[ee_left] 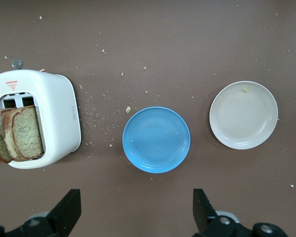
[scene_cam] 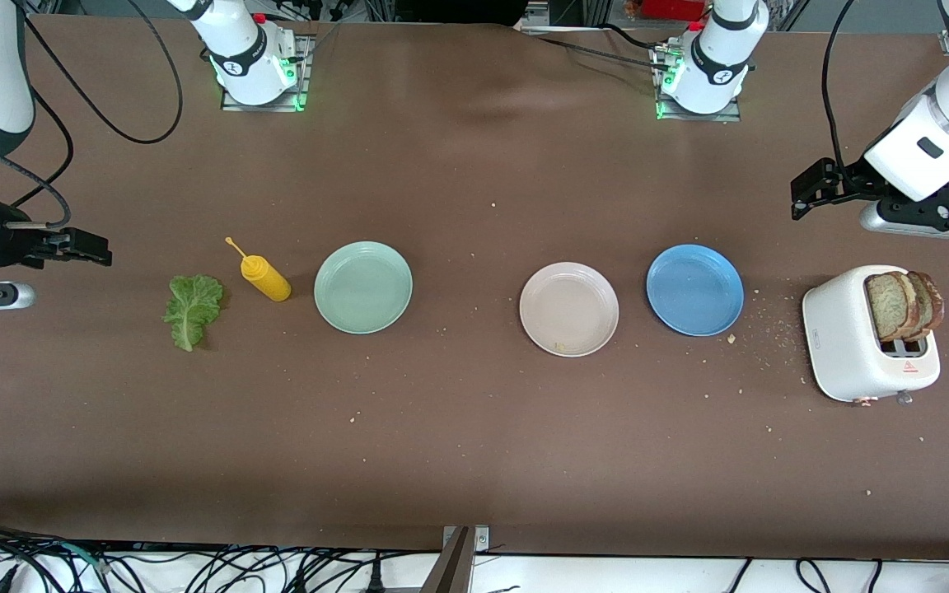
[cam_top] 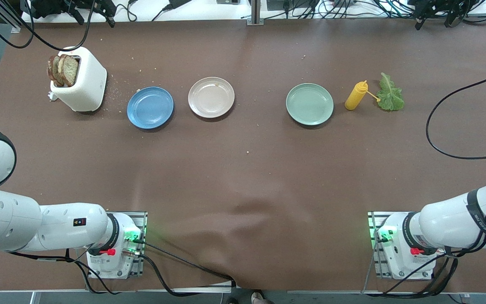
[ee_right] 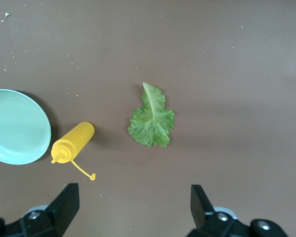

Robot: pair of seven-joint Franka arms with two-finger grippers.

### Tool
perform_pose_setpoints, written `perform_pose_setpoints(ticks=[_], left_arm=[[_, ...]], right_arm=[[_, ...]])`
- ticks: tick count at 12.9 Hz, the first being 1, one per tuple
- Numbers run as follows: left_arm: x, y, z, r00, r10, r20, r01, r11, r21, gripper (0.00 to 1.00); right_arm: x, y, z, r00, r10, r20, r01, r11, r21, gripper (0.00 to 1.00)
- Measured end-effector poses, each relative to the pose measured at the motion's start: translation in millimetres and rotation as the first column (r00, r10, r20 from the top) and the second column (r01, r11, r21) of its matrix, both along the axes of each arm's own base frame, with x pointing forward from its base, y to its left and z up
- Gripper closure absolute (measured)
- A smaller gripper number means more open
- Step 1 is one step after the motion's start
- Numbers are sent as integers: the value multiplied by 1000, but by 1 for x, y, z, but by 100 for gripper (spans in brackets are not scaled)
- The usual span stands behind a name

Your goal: Make sandwich in beige plate with both arms

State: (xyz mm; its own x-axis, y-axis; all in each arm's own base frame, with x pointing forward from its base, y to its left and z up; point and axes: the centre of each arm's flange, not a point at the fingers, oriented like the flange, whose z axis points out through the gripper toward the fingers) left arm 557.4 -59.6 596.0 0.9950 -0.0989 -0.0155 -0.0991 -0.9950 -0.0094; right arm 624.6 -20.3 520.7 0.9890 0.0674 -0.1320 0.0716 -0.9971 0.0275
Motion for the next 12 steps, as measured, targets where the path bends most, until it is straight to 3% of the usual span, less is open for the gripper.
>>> perform_pose_setpoints(ticks=[6,12], left_arm=[[8,24,-9,999,42,-14,-42,999,-2,0],[51,101,-36,987,157,-24,-158,987,-29,0]], right_arm=[[0,0,0,1000,0,0,0,1000,0,0],[0,0,0,1000,1,0,-1,1000,0,0]])
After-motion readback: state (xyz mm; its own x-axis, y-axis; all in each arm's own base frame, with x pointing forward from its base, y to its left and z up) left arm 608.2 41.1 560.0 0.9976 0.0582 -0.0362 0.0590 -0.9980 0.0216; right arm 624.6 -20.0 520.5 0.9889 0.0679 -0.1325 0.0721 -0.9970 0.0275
